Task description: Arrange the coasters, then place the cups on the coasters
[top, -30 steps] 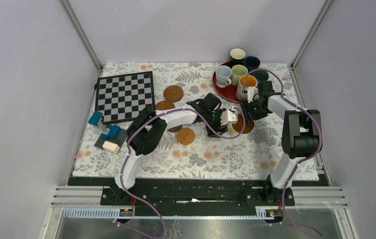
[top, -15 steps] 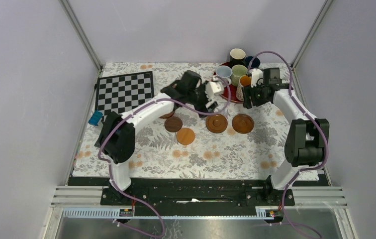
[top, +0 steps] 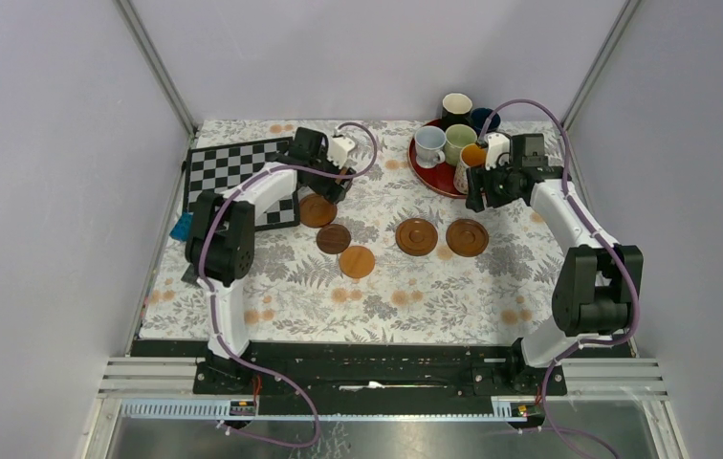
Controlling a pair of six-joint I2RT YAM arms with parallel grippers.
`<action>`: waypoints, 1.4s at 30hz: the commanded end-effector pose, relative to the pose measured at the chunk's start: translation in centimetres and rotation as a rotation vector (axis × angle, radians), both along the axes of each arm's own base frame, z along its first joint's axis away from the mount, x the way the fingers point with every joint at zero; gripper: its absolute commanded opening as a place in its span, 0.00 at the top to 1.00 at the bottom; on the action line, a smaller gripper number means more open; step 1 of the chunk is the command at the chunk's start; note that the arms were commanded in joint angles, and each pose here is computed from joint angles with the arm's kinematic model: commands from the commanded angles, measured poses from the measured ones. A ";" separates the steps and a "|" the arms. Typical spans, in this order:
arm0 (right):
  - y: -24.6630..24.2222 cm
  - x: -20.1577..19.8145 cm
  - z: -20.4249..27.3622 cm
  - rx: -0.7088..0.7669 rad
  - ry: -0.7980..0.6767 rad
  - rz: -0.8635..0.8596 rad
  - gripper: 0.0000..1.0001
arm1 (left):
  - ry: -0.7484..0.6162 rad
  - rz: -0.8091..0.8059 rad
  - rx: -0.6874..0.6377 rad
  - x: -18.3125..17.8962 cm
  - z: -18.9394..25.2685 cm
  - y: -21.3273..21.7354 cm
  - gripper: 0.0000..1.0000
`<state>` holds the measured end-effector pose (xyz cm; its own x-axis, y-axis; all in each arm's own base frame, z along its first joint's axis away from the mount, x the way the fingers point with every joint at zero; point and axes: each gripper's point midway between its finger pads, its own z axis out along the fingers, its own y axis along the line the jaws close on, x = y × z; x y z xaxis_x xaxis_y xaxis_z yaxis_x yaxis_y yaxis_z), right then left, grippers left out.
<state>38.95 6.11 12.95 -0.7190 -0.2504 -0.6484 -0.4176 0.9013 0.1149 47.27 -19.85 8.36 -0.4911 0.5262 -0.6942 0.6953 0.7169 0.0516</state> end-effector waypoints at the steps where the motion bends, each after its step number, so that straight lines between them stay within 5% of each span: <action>1: 0.0 -0.6 1.1 0.018 -0.026 -0.006 0.29 | -0.020 0.024 0.000 1.1 0.5 -0.3 0.24; 17: -0.1 -0.6 0.7 0.013 -0.026 -0.011 0.29 | 0.115 0.027 0.017 -3.8 -3.6 1.0 0.30; 42: 0.1 -0.8 0.3 0.013 -0.016 0.013 0.29 | 0.453 -0.143 0.019 -22.8 -6.3 1.0 0.41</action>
<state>37.96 6.26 11.87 -0.7379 -0.2460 -0.6285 -0.4157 0.8993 0.1360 29.16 -19.86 2.71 -0.6124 0.6015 -0.5130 0.7605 0.6254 -0.1746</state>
